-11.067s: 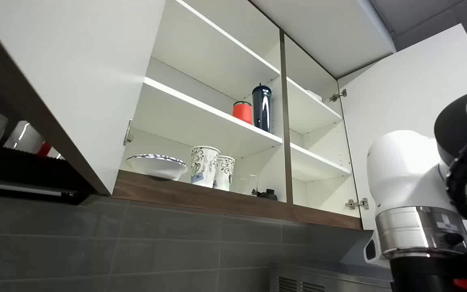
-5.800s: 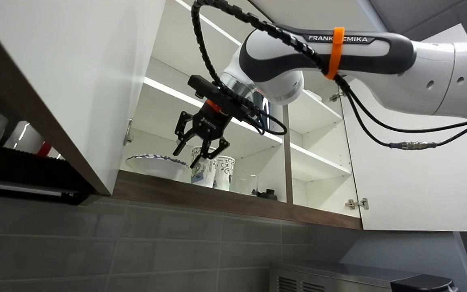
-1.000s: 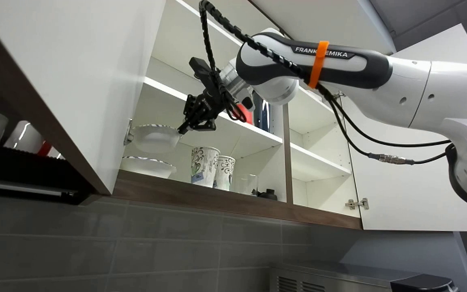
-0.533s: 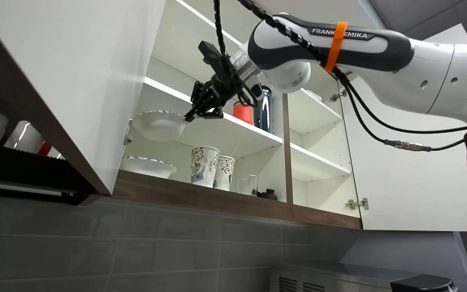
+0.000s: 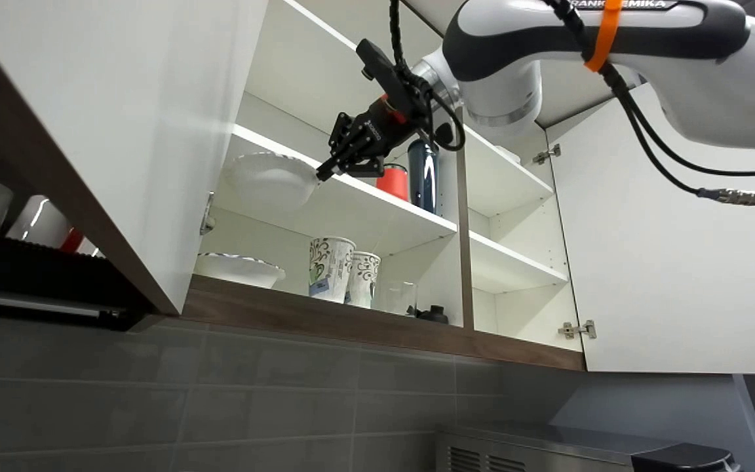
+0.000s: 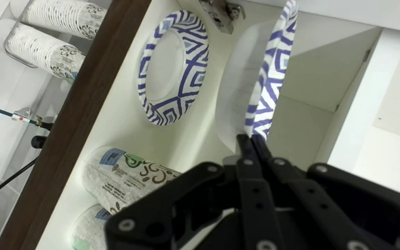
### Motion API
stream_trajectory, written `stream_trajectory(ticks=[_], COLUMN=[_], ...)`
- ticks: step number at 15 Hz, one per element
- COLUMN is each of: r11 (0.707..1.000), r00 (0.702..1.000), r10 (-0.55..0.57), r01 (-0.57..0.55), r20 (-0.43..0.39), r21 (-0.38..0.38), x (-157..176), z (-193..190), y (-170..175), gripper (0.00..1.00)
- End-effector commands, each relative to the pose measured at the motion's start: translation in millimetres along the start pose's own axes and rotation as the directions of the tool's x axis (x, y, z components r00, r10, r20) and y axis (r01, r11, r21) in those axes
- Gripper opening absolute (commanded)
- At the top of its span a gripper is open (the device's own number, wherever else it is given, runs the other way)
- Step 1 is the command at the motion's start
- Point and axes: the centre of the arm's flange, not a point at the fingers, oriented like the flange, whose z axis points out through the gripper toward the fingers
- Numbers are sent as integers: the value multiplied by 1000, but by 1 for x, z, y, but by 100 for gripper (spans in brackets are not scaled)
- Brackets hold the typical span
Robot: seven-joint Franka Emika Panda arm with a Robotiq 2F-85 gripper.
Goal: Individually move the paper bowls to the counter
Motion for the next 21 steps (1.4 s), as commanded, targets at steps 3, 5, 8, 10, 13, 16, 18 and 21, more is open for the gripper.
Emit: stream_trajectory(ticks=[3, 5, 8, 10, 13, 16, 18, 21], r11=[998, 992, 977, 962, 935, 911, 893, 896], r00=[996, 987, 961, 935, 896, 861, 834, 843], r10=[-62, -129, -211, -272, -351, -409, -446, -437], r01=[61, 128, 211, 270, 350, 404, 442, 439], r20=[67, 101, 178, 227, 271, 303, 324, 313], r21=[6, 17, 22, 41, 57, 80, 90, 66], x=[1, 3, 4, 4, 5, 8, 11, 17], z=[-44, -54, -60, -61, -57, -52, -47, -36], y=[75, 92, 120, 140, 172, 201, 221, 211], gripper=[1, 1, 1, 1, 1, 1, 1, 3])
